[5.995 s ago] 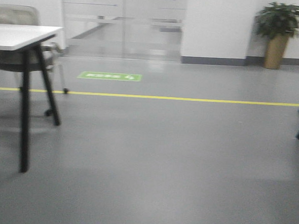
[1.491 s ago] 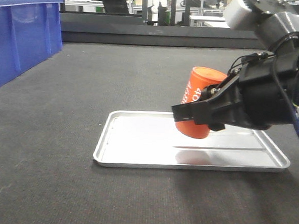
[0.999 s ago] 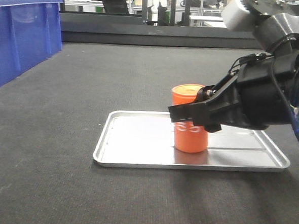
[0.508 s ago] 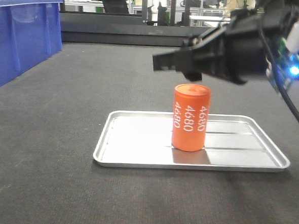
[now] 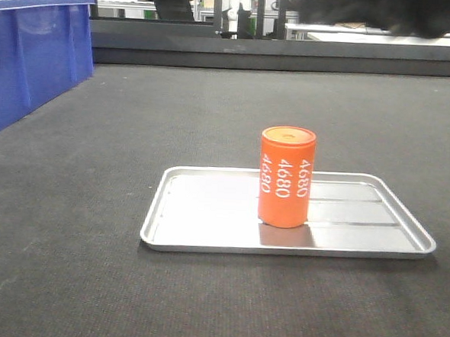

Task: Grab orange capacitor from left shelf to right conveyor

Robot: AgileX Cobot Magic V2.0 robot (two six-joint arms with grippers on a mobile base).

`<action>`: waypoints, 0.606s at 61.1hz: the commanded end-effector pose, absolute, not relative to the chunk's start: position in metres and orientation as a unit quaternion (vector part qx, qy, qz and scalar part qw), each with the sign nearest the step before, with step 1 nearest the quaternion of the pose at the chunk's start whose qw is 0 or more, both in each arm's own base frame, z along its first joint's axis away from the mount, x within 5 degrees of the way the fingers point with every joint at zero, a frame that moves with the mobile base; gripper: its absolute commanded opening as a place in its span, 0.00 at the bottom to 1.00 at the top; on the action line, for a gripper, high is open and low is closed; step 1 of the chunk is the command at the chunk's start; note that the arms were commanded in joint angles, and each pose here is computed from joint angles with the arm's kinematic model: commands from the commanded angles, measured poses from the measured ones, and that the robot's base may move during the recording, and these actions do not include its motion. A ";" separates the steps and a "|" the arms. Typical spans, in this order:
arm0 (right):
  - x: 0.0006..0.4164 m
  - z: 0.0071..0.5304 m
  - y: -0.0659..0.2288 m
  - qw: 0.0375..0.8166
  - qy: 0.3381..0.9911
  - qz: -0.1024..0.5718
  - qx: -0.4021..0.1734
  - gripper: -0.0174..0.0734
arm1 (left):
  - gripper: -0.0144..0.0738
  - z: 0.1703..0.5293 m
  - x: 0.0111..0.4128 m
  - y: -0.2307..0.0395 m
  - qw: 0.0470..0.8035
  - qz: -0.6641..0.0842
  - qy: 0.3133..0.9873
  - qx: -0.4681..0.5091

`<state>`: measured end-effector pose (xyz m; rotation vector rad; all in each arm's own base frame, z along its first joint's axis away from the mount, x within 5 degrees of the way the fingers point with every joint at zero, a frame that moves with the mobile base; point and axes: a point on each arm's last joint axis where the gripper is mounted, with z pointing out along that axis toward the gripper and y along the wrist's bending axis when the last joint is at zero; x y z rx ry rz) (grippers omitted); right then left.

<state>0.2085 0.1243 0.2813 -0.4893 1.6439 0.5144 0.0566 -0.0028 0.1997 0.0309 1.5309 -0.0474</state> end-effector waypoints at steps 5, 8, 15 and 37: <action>0.187 0.324 0.110 0.673 0.674 0.247 -0.179 0.26 | 0.02 0.200 0.056 -0.003 0.744 -0.024 0.667 0.013; 0.181 0.331 0.107 0.683 0.664 0.247 -0.178 0.26 | 0.02 0.200 0.056 -0.003 0.744 -0.024 0.667 0.013; 0.174 0.339 0.103 0.698 0.646 0.252 -0.177 0.26 | 0.02 0.200 0.056 -0.003 0.744 -0.024 0.667 0.013; 0.175 0.337 0.097 0.691 0.664 0.232 -0.167 0.25 | 0.02 0.200 0.056 -0.003 0.744 -0.024 0.667 0.013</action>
